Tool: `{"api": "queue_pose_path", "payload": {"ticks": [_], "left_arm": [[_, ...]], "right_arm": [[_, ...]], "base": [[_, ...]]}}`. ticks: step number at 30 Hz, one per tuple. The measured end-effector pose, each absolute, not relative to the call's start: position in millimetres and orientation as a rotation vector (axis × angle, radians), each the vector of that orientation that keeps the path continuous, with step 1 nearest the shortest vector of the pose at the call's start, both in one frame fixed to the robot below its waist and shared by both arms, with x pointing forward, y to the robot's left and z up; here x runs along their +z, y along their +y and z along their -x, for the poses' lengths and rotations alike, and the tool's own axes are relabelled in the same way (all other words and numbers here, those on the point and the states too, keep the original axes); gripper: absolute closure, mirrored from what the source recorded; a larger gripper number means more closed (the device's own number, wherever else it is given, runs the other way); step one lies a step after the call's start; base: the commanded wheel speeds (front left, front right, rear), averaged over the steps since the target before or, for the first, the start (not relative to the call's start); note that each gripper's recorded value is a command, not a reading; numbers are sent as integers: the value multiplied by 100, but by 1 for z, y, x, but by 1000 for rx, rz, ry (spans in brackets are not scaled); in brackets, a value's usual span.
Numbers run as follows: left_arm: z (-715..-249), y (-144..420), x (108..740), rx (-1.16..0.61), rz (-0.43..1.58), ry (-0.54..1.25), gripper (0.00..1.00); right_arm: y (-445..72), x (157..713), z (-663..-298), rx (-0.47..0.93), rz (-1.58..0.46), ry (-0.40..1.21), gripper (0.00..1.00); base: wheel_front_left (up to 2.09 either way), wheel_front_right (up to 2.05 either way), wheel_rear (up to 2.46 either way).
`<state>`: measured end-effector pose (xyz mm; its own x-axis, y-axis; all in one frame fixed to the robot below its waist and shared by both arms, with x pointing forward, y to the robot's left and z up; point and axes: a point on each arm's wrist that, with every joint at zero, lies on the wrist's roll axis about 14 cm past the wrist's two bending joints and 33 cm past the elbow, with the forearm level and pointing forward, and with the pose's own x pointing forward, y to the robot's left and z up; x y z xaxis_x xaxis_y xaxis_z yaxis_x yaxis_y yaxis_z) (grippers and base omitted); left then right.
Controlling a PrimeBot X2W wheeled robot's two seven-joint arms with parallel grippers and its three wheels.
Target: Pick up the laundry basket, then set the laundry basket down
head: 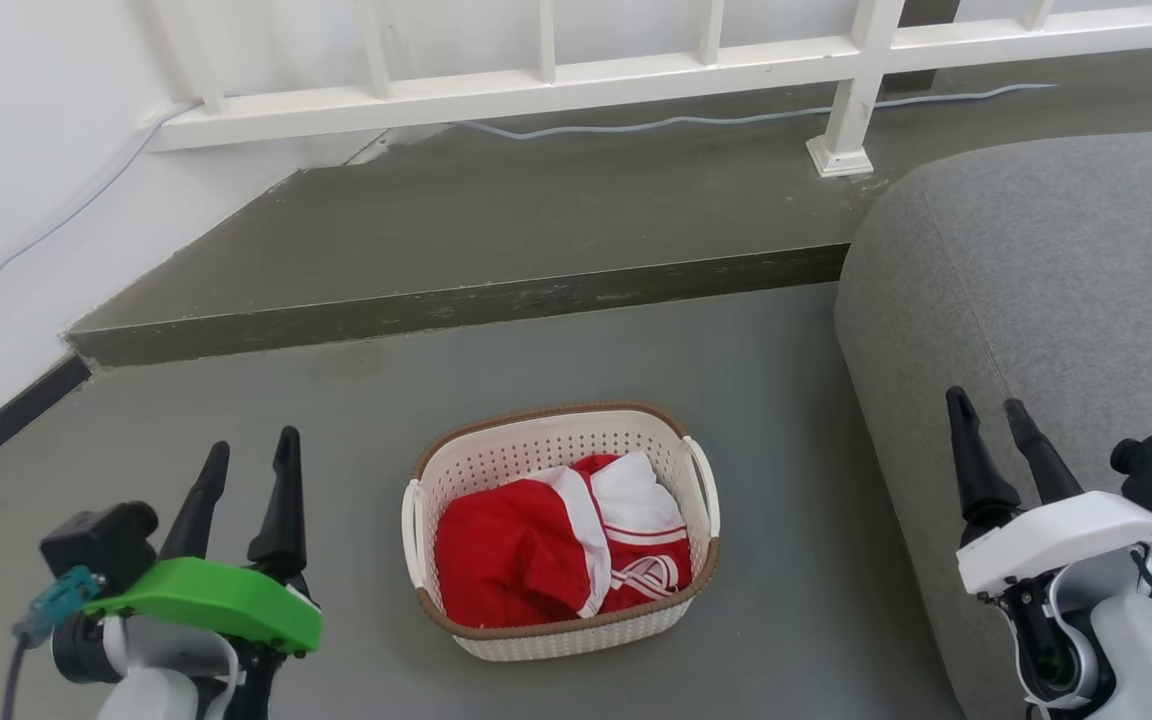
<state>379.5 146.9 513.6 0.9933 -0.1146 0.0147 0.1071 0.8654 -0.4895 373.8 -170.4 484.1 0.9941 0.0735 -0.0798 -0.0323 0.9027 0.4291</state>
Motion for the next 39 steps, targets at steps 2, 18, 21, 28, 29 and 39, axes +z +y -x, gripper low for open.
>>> {"api": "queue_pose_path", "payload": {"ticks": [2, 18, 21, 28, 29, 39], "left_arm": [[-379, 144, 515, -122, 483, 7, 0], [-377, 135, 520, -137, 294, -46, 0], [-376, 134, 520, -136, 265, -54, 0], [-375, 131, 522, -141, 200, -77, 0], [-374, 131, 522, -135, 183, -82, 0], [-372, 127, 516, -134, 127, -83, 0]], "right_arm": [[-169, 484, -374, 56, -418, 92, 0], [-153, 486, -371, 108, -216, 55, 0], [-151, 487, -371, 114, -178, 45, 0], [-145, 490, -370, 136, -105, 19, 0], [-145, 491, -370, 138, -82, 9, 0], [-142, 493, -369, 147, -12, -20, 0]], "base": [[0, 0, 0], [0, 0, 0], [0, 0, 0], [0, 0, 0], [0, 0, 0], [0, 0, 0]]}}
